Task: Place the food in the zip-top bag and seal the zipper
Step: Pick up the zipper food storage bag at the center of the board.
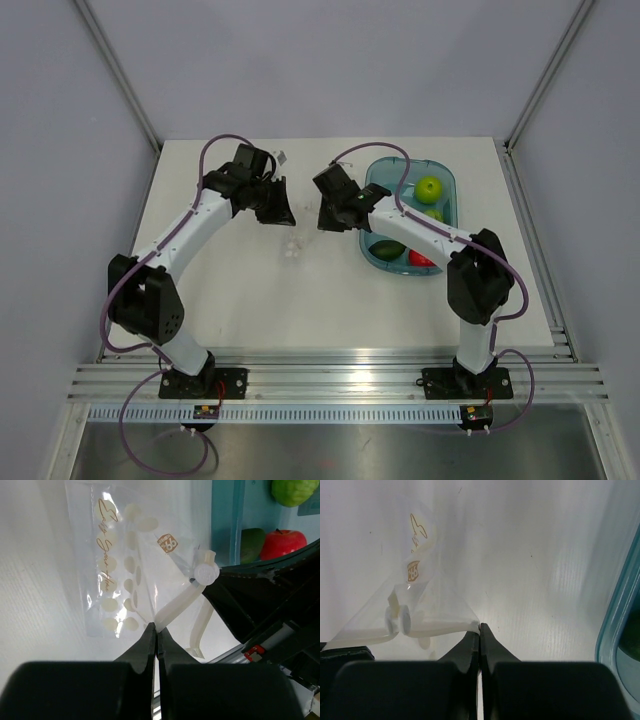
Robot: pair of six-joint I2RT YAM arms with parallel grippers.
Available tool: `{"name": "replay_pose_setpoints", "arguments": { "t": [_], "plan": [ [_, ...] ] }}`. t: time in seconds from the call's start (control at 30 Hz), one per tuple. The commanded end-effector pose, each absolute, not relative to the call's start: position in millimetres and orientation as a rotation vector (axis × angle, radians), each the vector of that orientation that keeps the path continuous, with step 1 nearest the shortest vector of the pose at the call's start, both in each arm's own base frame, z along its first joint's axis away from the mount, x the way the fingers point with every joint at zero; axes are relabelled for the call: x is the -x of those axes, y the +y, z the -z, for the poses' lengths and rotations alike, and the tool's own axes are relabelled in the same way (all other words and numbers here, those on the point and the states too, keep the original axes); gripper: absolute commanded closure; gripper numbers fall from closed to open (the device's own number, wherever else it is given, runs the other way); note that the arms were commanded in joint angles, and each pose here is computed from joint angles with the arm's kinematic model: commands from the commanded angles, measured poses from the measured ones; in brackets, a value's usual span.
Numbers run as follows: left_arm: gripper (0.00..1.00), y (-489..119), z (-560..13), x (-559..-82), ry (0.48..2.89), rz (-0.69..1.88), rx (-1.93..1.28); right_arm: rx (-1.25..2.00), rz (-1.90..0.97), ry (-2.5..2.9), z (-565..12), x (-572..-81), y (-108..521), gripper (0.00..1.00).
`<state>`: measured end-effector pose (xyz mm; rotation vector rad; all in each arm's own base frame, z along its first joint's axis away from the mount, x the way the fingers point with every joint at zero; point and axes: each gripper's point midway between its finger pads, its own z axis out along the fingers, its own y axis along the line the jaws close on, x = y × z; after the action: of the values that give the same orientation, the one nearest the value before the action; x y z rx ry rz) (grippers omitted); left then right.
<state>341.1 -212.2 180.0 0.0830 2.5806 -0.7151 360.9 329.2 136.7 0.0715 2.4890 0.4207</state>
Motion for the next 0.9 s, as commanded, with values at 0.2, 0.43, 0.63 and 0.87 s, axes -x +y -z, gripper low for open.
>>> {"name": "replay_pose_setpoints", "arguments": {
  "t": [0.2, 0.43, 0.63, 0.87],
  "plan": [
    [1.00, -212.7, -159.8, -341.2, 2.684, 0.501, -0.137, -0.126, -0.407, 2.456, -148.6, -366.5, 319.1, 0.73],
    [1.00, -232.4, -185.3, -352.3, 2.634, 0.399, -0.240, -0.155, -0.292, 2.450, -149.8, -372.7, 298.2, 1.00],
    [1.00, -243.7, -244.9, -366.3, 2.494, 0.437, -0.283, -0.168, -0.374, 2.314, -204.5, -372.6, 290.9, 1.00],
    [1.00, -245.4, -207.8, -357.9, 2.595, 0.451, -0.289, -0.262, -0.254, 2.408, -147.5, -380.0, 259.6, 1.00]
  ]
}}
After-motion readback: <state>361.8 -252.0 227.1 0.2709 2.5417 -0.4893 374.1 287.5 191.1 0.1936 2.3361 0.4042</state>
